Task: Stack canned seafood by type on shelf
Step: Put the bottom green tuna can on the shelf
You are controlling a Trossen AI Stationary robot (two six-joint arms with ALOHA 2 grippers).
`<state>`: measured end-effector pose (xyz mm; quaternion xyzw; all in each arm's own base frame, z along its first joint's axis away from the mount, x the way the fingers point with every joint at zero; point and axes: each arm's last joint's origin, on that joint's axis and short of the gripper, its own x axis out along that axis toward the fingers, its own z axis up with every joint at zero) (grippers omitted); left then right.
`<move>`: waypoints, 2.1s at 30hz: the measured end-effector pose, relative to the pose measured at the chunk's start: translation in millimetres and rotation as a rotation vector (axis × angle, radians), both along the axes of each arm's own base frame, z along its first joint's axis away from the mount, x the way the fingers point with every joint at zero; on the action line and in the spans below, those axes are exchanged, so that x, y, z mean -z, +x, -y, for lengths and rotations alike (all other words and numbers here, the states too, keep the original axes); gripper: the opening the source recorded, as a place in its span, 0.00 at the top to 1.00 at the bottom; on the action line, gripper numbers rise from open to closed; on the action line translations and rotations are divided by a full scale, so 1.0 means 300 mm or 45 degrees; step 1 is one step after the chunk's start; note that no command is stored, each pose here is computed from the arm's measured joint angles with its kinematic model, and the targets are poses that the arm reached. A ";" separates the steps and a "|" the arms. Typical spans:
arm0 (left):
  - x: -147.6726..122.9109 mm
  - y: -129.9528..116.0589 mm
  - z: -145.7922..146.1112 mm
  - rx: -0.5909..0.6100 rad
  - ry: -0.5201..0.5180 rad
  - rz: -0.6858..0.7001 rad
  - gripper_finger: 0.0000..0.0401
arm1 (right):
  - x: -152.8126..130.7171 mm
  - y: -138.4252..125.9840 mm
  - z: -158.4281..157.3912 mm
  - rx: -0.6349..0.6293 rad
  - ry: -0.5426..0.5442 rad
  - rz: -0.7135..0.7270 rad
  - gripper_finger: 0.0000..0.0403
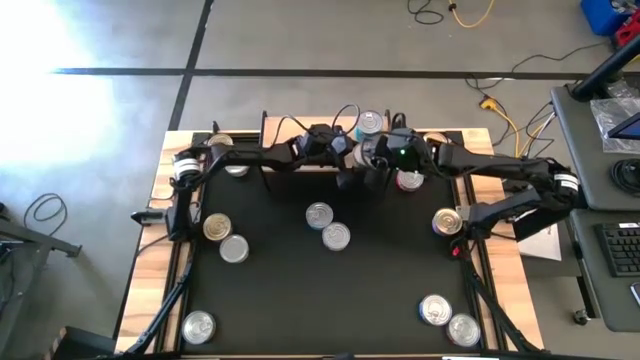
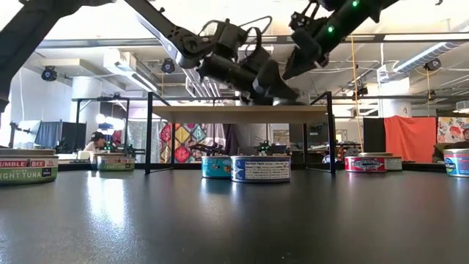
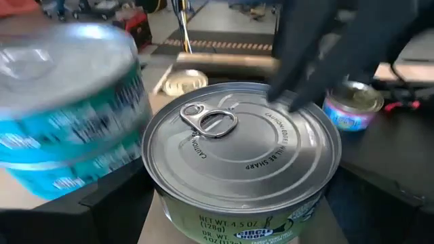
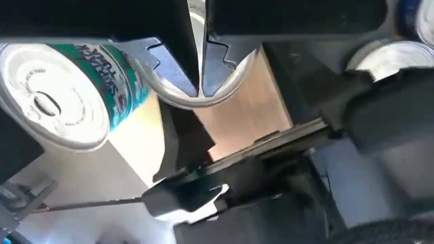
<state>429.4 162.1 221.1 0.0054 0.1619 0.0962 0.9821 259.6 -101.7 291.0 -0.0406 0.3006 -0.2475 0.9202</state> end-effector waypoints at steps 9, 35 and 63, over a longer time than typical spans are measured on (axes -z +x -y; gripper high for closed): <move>0.034 0.052 -0.025 -0.027 0.024 0.018 0.09 | 0.058 -0.030 0.046 0.014 -0.029 -0.102 0.97; 0.023 0.041 -0.056 -0.058 0.082 -0.015 0.09 | 0.069 -0.040 0.066 0.032 -0.047 -0.108 0.97; 0.024 0.020 -0.048 -0.012 -0.004 -0.110 0.01 | 0.122 -0.013 0.083 0.035 -0.007 -0.188 0.97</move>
